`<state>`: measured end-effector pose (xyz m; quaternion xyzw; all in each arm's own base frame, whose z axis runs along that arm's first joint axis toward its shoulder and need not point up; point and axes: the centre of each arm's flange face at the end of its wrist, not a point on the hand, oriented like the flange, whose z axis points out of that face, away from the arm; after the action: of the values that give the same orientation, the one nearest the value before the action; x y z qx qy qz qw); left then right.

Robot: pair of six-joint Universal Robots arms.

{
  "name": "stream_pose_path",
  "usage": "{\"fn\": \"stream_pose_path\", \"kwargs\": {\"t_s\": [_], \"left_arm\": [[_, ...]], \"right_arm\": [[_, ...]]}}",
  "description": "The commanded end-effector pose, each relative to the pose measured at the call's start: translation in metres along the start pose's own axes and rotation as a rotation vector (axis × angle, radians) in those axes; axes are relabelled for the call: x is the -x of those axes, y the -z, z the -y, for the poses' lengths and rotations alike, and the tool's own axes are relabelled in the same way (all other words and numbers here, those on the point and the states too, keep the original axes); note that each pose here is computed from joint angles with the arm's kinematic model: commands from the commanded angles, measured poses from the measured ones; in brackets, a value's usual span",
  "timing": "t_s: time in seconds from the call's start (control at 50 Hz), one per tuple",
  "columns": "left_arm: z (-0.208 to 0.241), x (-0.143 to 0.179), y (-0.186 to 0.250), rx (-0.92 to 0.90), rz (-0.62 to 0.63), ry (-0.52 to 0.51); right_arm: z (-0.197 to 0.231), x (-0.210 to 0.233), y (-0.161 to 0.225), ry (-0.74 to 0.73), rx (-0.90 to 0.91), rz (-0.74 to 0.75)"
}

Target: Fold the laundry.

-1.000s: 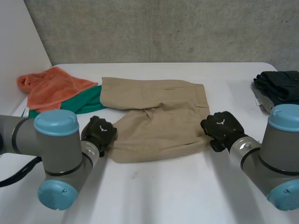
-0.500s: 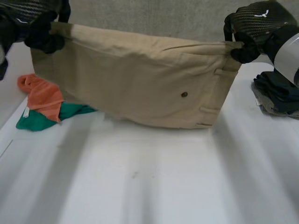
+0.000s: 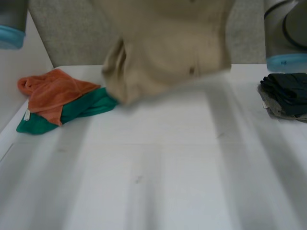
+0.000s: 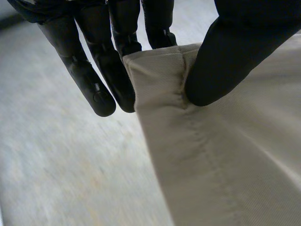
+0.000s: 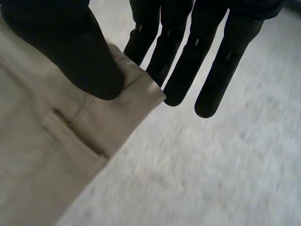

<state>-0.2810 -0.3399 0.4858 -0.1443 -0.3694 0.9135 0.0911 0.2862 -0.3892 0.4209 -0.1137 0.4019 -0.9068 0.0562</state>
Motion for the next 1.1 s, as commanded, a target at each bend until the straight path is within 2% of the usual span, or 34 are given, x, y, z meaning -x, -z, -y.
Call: {"fn": "stream_pose_path", "kwargs": {"t_s": [0.02,0.2,0.28,0.42,0.52,0.6,0.68,0.76,0.84,0.92,0.98,1.1], "left_arm": [[-0.013,-0.017,0.02,0.116,-0.068,0.06],[-0.097,-0.041,0.097,0.481,-0.154,0.012],[-0.147,-0.062,0.16,0.708,-0.251,-0.034],[-0.181,-0.086,0.244,0.95,-0.403,-0.081],[-0.174,-0.086,0.268,1.019,-0.451,-0.1],[-0.142,-0.084,0.272,1.03,-0.491,-0.117],[-0.098,-0.08,0.285,1.117,-0.572,-0.129],[-0.058,-0.074,0.31,1.267,-0.696,-0.148],[-0.02,-0.075,0.347,1.453,-0.977,-0.196],[-0.009,-0.078,0.351,1.455,-1.088,-0.202],[-0.009,-0.079,0.342,1.411,-1.079,-0.211],[-0.042,-0.086,0.288,1.214,-0.91,-0.28]], "right_arm": [[0.008,0.011,0.006,-0.018,-0.025,0.104],[-0.067,0.01,0.065,-0.006,0.318,0.143],[-0.11,0.018,0.116,-0.001,0.517,0.227],[-0.152,0.024,0.197,0.099,0.775,0.388],[-0.15,0.02,0.237,0.143,0.94,0.476],[-0.127,0.017,0.258,0.163,1.036,0.556],[-0.093,0.008,0.274,0.218,1.123,0.661],[-0.054,-0.005,0.291,0.293,1.199,0.799],[-0.024,-0.012,0.313,0.335,1.25,0.97],[-0.013,-0.015,0.324,0.344,1.243,1.111],[-0.014,-0.014,0.324,0.31,1.227,1.129],[-0.042,-0.017,0.295,0.24,1.209,0.981]]}}
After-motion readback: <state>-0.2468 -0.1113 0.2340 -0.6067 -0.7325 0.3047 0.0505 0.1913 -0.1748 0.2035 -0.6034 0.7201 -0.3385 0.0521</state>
